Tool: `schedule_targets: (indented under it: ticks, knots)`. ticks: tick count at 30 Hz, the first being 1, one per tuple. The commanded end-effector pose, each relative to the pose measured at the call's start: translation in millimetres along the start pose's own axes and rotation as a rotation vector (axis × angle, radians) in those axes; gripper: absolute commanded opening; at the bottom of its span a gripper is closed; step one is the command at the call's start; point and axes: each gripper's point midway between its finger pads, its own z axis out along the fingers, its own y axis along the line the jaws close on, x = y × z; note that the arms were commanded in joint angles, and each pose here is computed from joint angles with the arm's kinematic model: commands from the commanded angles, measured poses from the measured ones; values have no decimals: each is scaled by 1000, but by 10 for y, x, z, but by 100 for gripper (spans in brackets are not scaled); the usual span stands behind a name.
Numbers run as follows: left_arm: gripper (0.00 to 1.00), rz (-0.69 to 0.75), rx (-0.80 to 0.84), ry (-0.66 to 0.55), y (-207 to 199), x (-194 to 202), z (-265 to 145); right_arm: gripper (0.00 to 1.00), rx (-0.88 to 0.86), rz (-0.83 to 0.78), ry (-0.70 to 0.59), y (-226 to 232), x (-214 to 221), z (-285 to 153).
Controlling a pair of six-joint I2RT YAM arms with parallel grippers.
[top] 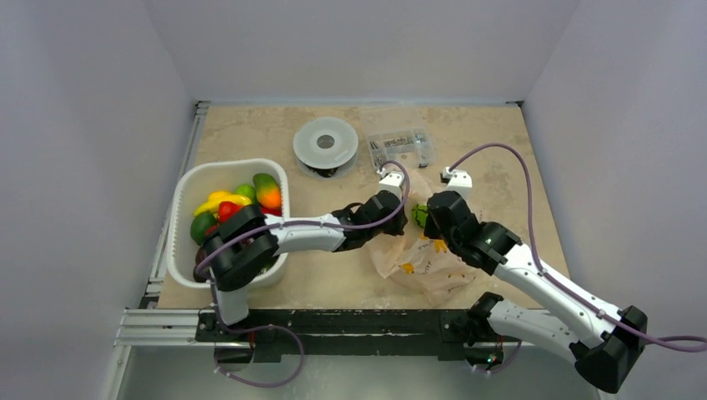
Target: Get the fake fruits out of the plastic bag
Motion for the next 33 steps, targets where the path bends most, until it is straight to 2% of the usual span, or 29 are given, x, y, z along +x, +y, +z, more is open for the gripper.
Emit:
schedule_targets:
  ticks: [1,5,7,8,11,14,16,18,20,22,26,27,29,33]
  knots:
    - [1,17,8,-116,-52,-518,-372,0,-69,0,7,107,29,-18]
    - [0,-5,33,-130,-58,-546,-509,0,-152,34,-12,216,66,-18]
    - [1,-20,54,-120,-70,-495,-530,0,-78,104,-56,62,60,23]
    - [2,-30,65,-113,-76,-455,-527,5,-11,162,-71,-62,56,21]
    - [4,-50,80,-72,-70,-284,-459,28,44,240,-130,-183,-32,-6]
    - [7,-83,106,-35,-77,-111,-378,51,-13,241,-134,-117,-7,-6]
    - [11,-99,115,-20,-71,-31,-341,61,-72,213,-105,-19,19,-39]
    - [17,-108,131,-12,-86,20,-315,80,-101,229,-112,14,-11,-85]
    - [25,-106,139,-18,-99,0,-307,88,-173,238,-154,101,-118,-160]
    - [35,-89,149,-24,-139,-49,-306,91,-211,251,-185,160,-226,-215]
    - [52,-66,163,-30,-221,-165,-288,91,-315,281,-242,345,-503,-349]
    - [57,-66,168,-28,-238,-192,-278,91,-288,291,-247,314,-571,-330]
    - [61,-64,180,-19,-269,-232,-242,90,-207,303,-247,157,-703,-246]
    - [75,-48,211,-7,-380,-315,-169,89,-222,353,-256,-36,-1014,-112]
